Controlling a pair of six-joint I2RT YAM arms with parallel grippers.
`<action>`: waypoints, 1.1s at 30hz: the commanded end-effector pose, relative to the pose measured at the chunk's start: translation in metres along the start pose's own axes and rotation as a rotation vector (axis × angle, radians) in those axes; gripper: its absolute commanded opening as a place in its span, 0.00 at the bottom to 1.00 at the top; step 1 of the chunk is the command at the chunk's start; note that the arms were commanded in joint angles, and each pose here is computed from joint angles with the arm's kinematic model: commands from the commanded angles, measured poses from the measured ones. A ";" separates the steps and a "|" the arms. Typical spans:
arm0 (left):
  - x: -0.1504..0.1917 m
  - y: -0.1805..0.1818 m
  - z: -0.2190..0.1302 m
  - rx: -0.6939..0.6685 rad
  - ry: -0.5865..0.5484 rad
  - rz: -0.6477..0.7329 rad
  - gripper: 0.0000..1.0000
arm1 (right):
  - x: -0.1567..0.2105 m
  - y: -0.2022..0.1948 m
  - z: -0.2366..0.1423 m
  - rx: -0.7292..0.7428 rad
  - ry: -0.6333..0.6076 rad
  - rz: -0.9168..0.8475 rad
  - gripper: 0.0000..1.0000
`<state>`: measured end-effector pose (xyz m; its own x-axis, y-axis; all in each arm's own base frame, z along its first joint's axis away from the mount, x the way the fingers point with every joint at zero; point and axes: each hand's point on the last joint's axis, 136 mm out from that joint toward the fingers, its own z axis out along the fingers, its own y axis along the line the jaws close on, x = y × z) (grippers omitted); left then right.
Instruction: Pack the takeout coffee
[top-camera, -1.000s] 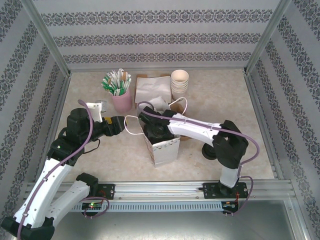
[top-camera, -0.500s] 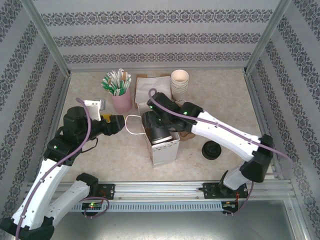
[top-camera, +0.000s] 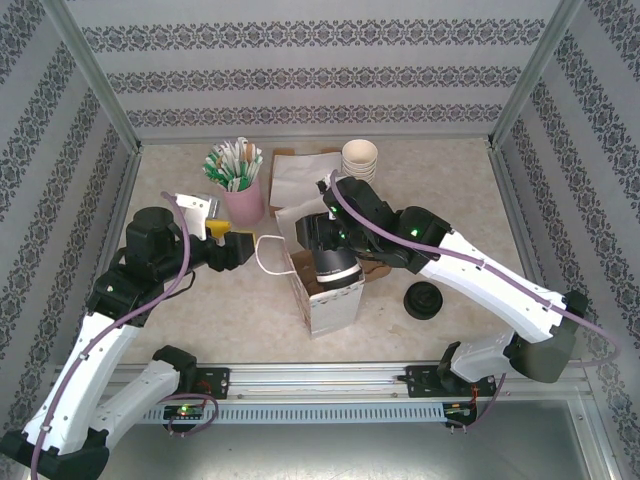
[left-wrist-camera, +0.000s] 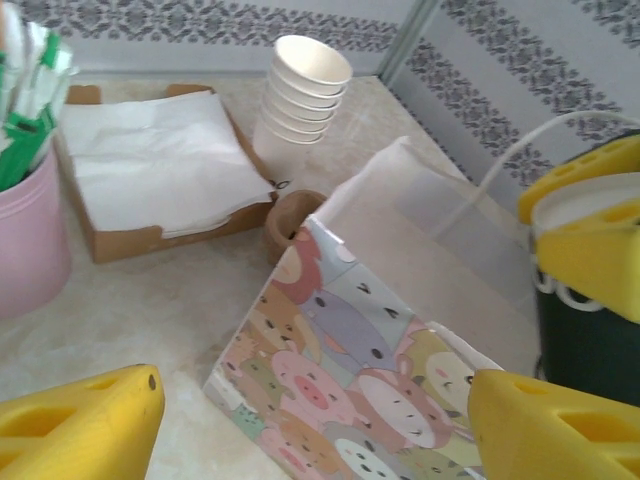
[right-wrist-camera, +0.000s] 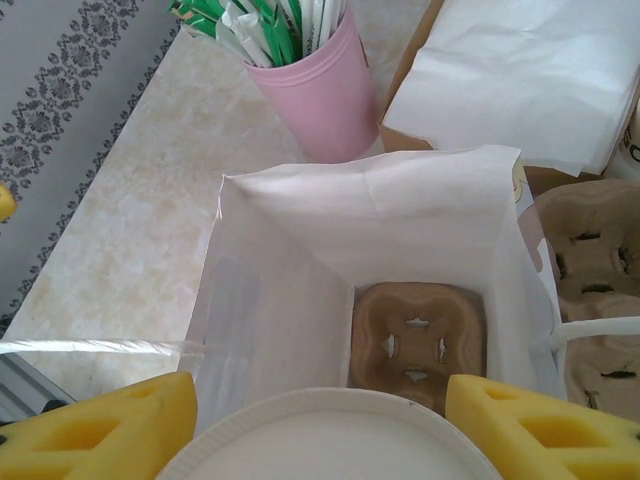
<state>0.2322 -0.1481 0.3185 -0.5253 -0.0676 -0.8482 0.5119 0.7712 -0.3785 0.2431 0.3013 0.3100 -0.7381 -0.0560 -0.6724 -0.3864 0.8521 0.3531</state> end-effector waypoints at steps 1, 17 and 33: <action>-0.028 -0.037 -0.013 0.159 -0.097 0.059 0.83 | -0.020 0.001 -0.003 -0.028 -0.065 0.099 0.62; -0.088 -0.074 -0.075 0.188 -0.286 0.028 0.88 | -0.065 0.012 -0.026 -0.079 -0.183 0.194 0.62; -0.045 -0.148 0.010 0.438 0.046 0.001 0.82 | -0.096 0.041 -0.075 -0.279 -0.277 0.289 0.62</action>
<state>0.1947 -0.2587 0.3962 -0.5571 -0.0025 -0.8304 0.7356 0.4627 -0.4949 0.2602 0.3085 0.4054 -0.7025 0.2745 -0.6567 -0.3230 0.6992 0.6378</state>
